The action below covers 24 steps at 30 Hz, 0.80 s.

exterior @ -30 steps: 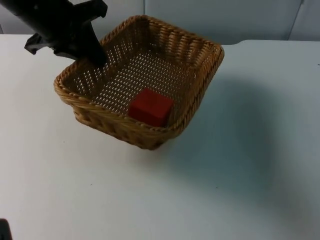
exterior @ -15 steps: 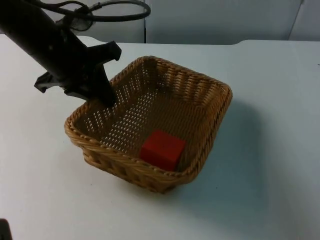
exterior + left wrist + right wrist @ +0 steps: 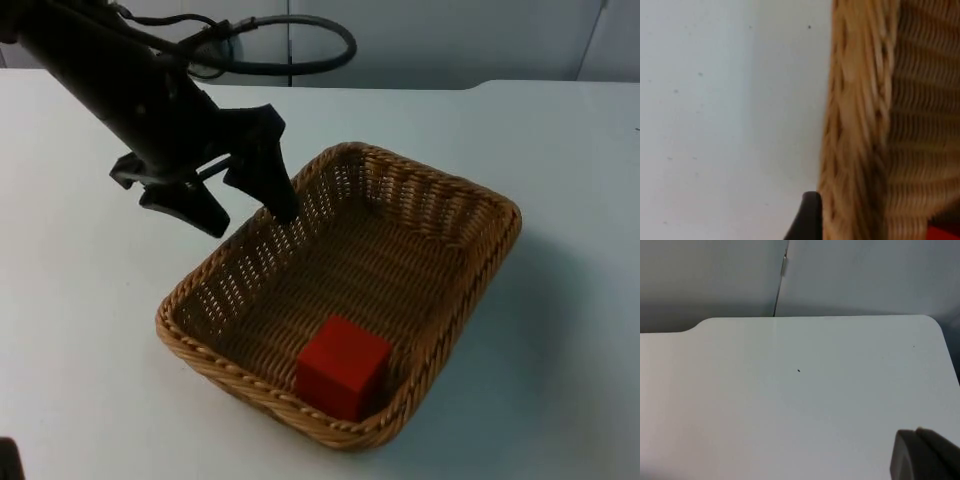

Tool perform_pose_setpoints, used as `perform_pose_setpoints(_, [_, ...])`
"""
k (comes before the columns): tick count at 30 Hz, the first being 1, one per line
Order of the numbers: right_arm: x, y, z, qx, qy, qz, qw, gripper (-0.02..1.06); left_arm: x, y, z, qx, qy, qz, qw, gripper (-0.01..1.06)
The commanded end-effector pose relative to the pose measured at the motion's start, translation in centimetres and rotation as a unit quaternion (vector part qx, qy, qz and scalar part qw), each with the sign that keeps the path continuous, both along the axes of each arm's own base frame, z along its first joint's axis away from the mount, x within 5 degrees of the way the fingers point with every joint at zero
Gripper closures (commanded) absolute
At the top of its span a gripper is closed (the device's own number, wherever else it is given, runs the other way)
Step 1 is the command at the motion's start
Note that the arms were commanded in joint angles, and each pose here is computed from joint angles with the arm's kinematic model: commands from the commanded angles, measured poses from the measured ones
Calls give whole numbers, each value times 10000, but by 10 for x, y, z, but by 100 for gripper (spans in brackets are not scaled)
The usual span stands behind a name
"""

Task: Pick up the basket with the left hand and place the cube into the basket with the right hand.

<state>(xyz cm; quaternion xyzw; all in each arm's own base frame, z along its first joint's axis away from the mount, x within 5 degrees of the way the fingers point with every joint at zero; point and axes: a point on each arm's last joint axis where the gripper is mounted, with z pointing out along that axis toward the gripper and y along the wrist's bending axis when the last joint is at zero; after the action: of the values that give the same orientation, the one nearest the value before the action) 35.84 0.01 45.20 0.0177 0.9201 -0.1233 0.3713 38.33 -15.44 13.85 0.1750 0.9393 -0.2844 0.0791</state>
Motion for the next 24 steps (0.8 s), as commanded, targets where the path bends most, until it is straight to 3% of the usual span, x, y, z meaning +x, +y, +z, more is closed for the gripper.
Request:
perform_pose_setpoints(1, [-4, -2, 7, 24, -117, -16, 9999, 105, 2, 1, 6, 178, -280, -104, 9994, 28])
perform_pose_setpoints(6, [-4, -2, 7, 23, -117, -15, 9999, 105, 23, 7, 23, 762, -1113, -313, 9904, 29])
perform_pose_setpoints(10, [-4, -2, 7, 23, -117, -15, 9999, 105, 43, 10, 53, 780, -1467, -30, 9861, 30])
perform_pose_setpoints(12, [-6, -3, 9, -37, -142, -41, 9999, 105, 53, 11, 83, 781, -1734, 47, 9817, 43])
perform_pose_setpoints(14, [-12, -6, 16, -165, -249, -102, 9995, 105, 57, 15, 112, 988, -1989, -9, 9750, 71])
perform_pose_setpoints(15, [-12, -6, 16, -165, -249, -102, 9995, 105, 57, 15, 112, 988, -1989, -9, 9750, 71])
perform_pose_setpoints(17, [-24, -9, 28, -207, -444, -215, 9986, 105, 56, 21, 143, 1264, -2247, -74, 9662, 106])
perform_pose_setpoints(20, [-58, -11, 57, -150, -917, -277, 9953, 105, 45, 33, 181, 1527, -2589, 97, 9537, 105])
perform_pose_setpoints(24, [-106, -12, 84, 118, -1432, -294, 9892, 105, 21, 47, 221, 1491, -2688, 308, 9511, 105])
